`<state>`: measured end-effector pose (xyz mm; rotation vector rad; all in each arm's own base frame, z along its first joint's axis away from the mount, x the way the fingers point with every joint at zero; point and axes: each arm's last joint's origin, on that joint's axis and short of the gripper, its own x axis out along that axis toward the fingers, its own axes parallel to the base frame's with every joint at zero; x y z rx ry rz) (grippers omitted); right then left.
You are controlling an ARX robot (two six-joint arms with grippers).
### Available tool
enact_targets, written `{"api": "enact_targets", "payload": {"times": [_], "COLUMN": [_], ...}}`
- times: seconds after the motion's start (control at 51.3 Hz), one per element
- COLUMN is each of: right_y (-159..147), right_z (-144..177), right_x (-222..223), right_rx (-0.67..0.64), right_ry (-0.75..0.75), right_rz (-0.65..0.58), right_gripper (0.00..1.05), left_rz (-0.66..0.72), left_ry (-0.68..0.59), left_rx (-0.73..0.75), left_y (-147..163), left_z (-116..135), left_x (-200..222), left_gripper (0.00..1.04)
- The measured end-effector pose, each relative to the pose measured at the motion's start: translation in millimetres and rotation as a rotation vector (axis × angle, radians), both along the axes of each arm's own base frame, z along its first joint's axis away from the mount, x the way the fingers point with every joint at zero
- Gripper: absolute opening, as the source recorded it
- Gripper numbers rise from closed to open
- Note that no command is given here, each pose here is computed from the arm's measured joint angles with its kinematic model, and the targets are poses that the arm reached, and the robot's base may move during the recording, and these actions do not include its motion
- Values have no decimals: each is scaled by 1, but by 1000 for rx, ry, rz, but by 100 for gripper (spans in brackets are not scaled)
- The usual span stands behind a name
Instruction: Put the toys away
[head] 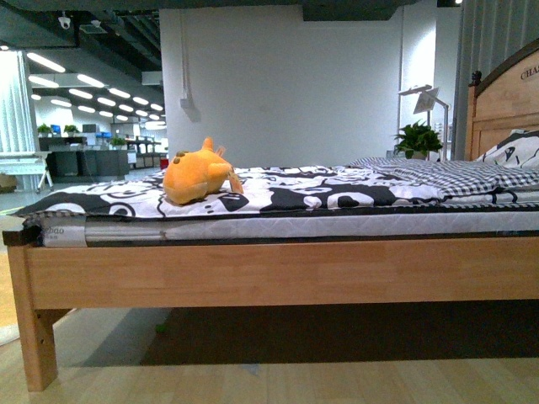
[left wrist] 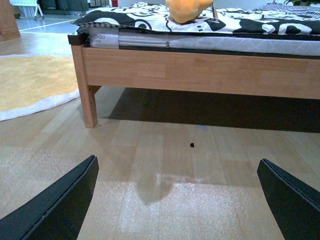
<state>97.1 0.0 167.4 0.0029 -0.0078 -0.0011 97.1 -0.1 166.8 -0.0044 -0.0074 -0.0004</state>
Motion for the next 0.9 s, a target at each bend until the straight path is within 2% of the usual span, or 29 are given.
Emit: {"api": "enact_targets", "payload": {"times": [0.897], "right_y": [0], "right_z": [0], "right_x": [0], "right_rx": [0], "right_ry": [0], "right_rz": [1], "right_gripper": [104], "left_rz": [0], "left_ry": [0], "left_rx": [0], "left_y": [0], "left_z": [0], "left_x": [0], "left_gripper": [99]}}
